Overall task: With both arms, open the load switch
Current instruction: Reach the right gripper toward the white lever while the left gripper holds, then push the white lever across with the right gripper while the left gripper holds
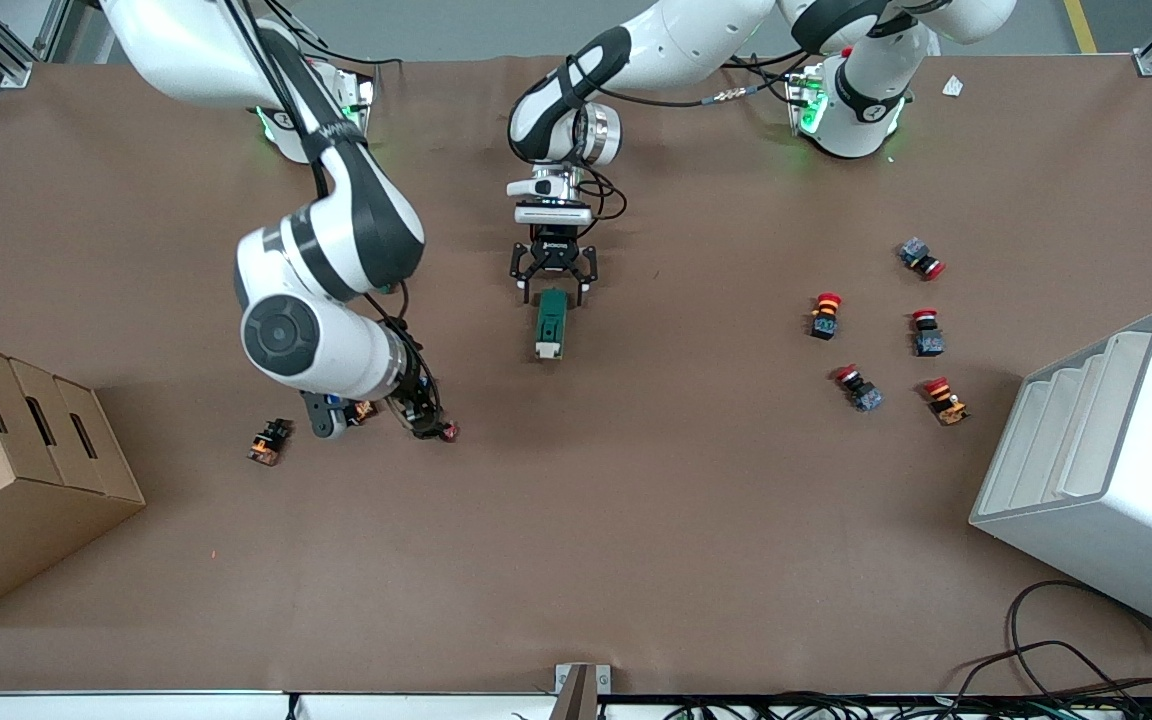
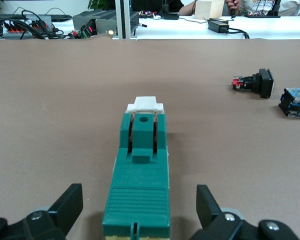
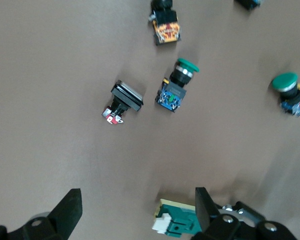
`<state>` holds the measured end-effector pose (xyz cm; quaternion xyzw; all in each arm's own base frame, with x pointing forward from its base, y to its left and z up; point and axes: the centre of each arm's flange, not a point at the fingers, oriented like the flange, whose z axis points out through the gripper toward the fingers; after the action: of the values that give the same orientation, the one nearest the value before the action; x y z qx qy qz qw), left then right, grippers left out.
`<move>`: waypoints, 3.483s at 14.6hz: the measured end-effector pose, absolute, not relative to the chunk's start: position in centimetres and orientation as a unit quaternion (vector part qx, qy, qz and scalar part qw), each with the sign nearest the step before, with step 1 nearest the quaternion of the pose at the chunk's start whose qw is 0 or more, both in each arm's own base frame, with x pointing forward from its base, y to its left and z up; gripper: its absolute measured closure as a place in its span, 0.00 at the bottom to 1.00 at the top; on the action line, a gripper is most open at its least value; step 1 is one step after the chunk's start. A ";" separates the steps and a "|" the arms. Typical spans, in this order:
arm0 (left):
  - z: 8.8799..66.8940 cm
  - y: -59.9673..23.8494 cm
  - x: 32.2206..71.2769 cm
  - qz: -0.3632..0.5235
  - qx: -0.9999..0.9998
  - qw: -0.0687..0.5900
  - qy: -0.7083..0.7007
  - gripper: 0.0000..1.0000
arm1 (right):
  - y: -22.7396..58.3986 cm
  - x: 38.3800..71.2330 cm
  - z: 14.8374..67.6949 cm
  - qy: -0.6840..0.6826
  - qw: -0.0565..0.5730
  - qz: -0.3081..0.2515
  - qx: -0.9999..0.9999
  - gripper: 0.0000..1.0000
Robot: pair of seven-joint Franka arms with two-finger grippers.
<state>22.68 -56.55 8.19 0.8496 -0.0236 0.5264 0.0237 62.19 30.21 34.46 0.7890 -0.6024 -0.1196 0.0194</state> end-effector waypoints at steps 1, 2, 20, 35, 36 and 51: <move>7.9 -56.5 22.6 0.531 0.847 0.023 -0.027 0.00 | 31.0 62.3 33.1 -0.614 0.027 -0.123 0.779 0.00; 7.5 -56.4 22.6 0.534 0.844 0.024 -0.031 0.00 | 32.0 62.2 31.8 -0.621 0.034 -0.125 0.773 0.00; 5.4 -56.0 21.4 0.574 0.818 0.031 -0.027 0.00 | 44.2 54.1 20.3 -0.651 0.126 -0.186 0.726 0.00; 5.4 -56.0 21.4 0.574 0.818 0.031 -0.028 0.00 | 45.8 51.2 21.2 -0.635 0.189 -0.244 0.709 0.00; 5.4 -56.0 21.4 0.574 0.818 0.031 -0.028 0.00 | 45.9 50.9 21.2 -0.632 0.193 -0.247 0.709 0.00; 5.4 -56.0 21.4 0.574 0.817 0.030 -0.028 0.00 | 49.0 47.3 22.2 -0.594 0.223 -0.261 0.727 0.00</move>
<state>21.38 -55.96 5.39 0.8175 -0.0278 0.5745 0.0304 47.26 49.03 22.21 0.7271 -0.5942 -0.2613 0.2235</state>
